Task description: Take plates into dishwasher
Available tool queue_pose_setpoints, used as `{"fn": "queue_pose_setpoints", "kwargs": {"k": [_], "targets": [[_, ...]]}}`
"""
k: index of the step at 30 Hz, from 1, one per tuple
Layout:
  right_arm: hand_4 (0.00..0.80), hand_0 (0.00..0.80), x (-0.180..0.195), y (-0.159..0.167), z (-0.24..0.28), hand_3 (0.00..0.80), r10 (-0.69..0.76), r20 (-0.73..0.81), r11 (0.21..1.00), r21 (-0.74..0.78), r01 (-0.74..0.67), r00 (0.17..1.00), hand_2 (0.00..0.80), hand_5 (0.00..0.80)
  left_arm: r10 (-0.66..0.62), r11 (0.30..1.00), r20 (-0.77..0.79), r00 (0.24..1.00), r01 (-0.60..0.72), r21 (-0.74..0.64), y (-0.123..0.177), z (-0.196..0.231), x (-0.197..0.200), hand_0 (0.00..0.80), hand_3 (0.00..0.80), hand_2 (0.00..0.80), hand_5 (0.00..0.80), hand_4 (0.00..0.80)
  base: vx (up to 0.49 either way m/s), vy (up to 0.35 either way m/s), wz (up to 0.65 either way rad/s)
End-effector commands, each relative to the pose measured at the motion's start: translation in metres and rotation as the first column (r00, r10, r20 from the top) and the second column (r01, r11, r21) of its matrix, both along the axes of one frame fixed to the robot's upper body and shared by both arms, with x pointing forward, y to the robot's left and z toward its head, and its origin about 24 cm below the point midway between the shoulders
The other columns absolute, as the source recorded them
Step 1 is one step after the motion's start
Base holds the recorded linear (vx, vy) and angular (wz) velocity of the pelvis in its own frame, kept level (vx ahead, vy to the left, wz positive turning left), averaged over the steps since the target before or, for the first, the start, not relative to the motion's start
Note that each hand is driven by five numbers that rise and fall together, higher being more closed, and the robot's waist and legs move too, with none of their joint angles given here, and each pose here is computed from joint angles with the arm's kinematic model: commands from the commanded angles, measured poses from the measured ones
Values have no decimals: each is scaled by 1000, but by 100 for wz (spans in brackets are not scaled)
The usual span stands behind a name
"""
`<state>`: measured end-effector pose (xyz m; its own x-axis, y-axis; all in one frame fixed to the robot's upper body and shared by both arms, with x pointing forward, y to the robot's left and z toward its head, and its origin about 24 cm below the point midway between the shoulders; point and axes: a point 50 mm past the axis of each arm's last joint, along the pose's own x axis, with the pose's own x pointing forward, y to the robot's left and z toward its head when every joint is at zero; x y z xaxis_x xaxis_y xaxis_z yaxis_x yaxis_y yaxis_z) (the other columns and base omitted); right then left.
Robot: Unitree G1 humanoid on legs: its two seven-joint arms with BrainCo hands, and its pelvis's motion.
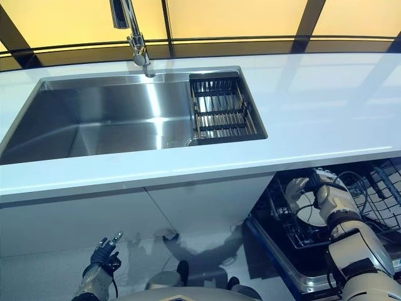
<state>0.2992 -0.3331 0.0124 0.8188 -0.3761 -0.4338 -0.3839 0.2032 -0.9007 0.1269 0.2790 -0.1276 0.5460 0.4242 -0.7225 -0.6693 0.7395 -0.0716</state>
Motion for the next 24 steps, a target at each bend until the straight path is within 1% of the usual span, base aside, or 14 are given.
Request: {"fn": "queue_pose_setpoints", "kwargs": {"k": [1,4,7,14,16,24], "targets": [[0,0,22,-13,44,0,-19,125,1000,-19,21,992,0,0,-6,999,102,995,2,40,9,15,27,0,0,0,0,0,0,0,0],[0,0,20,-17,47,0,-23,145,1000,0,24,989,0,0,2,999,99,995,-6,40,9,15,25,0,0,0,0,0,0,0,0],[0,0,20,-18,53,0,0,182,1000,18,-4,983,0,0,15,999,97,995,-19,38,11,14,22,0,0,0,0,0,0,0,0],[0,0,18,-12,70,0,25,267,990,128,-61,963,0,0,68,997,102,992,-71,33,15,14,16,0,0,0,0,0,3,39,-7],[0,0,13,-11,73,0,24,288,983,165,-74,957,0,0,87,995,109,990,-91,31,17,14,14,0,0,0,0,0,-8,43,-16],[0,0,-13,-20,81,0,17,340,975,202,-90,940,0,0,147,988,115,982,-151,24,17,13,8,0,0,0,0,0,-13,43,-15]]}}
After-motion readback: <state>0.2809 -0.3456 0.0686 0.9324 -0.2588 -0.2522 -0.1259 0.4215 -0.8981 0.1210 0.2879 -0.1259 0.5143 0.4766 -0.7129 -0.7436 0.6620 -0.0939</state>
